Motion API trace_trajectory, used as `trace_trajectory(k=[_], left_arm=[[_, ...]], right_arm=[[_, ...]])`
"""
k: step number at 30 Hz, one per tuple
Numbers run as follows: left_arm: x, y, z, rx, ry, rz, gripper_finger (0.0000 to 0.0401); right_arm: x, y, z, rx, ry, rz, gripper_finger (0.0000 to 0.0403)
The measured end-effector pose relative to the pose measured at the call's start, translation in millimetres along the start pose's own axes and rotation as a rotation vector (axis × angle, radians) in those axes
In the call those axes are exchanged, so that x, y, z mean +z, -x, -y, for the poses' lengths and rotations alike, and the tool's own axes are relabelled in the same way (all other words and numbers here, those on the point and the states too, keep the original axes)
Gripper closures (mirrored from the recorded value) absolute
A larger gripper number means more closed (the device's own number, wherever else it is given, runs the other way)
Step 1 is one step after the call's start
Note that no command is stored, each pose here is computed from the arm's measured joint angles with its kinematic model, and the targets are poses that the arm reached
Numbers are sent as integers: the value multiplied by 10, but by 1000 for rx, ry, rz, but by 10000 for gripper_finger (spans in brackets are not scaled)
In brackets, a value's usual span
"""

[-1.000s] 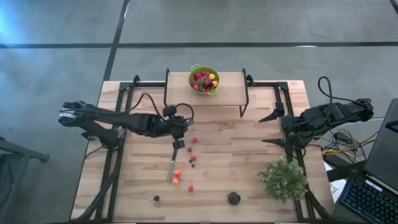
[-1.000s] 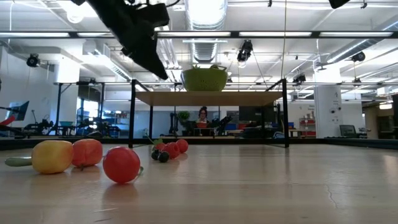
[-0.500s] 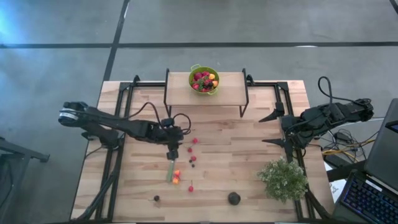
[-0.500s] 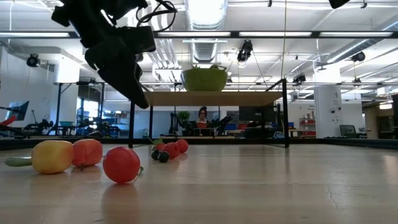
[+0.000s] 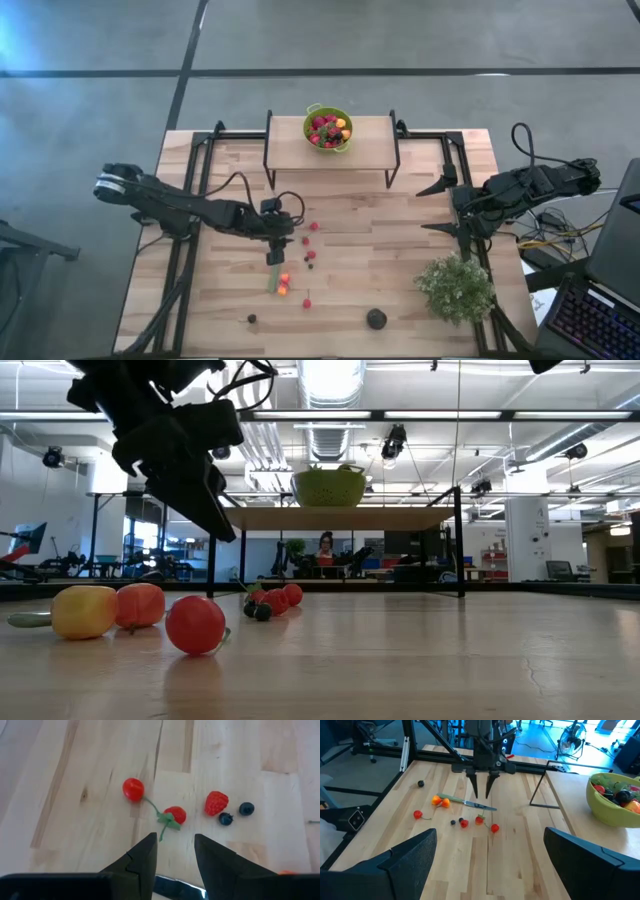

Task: Pick & Place Fruit
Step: Put the strawberry into the green colander on the shelf

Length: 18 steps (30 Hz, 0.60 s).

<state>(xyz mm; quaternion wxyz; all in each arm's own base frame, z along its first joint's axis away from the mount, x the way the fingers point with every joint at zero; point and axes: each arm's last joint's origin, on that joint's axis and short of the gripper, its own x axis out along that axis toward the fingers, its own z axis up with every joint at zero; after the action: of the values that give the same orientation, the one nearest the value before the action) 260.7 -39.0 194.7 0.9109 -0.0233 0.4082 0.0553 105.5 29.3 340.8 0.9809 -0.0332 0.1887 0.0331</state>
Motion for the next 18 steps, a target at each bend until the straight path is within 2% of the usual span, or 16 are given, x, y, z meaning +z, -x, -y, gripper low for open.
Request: trace_trajectory(k=[18], left_arm=[[-37, -20, 9, 0, -3, 11, 263]], right_arm=[[0, 1, 0, 0, 0, 0, 39]])
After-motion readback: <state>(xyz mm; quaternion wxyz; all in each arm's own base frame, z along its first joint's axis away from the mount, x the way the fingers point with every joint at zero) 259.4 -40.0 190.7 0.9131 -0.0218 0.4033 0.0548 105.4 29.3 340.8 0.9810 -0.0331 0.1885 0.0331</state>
